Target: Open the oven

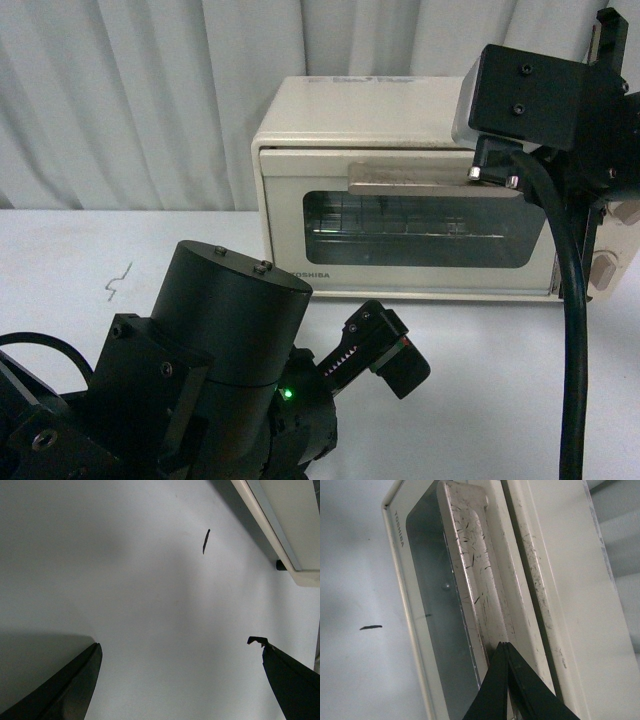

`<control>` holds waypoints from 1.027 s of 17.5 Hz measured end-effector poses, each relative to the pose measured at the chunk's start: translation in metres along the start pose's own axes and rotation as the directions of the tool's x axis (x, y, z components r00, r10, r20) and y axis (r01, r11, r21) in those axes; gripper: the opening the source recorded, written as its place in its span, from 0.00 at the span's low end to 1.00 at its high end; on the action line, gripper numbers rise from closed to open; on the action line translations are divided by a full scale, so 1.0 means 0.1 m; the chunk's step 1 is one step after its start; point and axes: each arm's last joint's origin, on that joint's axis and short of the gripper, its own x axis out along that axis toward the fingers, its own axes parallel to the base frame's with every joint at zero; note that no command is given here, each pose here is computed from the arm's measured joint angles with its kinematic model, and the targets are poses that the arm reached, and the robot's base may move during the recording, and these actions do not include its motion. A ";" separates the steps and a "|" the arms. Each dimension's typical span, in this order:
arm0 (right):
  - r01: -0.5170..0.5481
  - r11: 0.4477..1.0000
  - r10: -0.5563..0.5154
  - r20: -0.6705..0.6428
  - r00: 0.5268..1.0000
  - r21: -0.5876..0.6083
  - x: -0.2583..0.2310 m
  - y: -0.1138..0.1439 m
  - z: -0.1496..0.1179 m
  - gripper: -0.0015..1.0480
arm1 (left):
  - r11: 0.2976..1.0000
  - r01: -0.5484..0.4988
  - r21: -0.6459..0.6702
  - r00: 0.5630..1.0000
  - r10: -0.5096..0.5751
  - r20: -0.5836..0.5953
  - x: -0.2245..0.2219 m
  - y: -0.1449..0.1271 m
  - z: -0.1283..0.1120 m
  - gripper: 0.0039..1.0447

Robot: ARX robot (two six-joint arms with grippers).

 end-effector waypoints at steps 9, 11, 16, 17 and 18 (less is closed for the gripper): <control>-0.137 0.959 0.128 0.050 0.990 0.249 -0.12 0.11 0.03 0.02 | 1.000 0.000 0.000 1.000 0.000 0.000 0.00 0.00 0.00 0.94; -0.180 0.931 0.167 0.067 0.984 0.317 -0.15 0.17 0.08 0.02 | 1.000 0.000 0.000 1.000 0.000 0.000 0.00 0.00 0.00 0.94; -0.306 0.848 0.257 0.170 0.952 0.434 -0.22 0.24 0.29 0.02 | 1.000 0.001 0.000 1.000 -0.001 0.000 0.00 0.00 0.00 0.94; -0.305 0.841 0.249 0.181 0.951 0.446 -0.27 0.20 0.33 0.02 | 1.000 0.001 0.000 1.000 -0.001 0.000 0.00 0.00 0.00 0.94; -0.305 0.837 0.239 0.198 0.951 0.454 -0.32 0.16 0.36 0.02 | 1.000 0.000 0.005 1.000 0.000 -0.001 0.00 0.00 0.00 0.94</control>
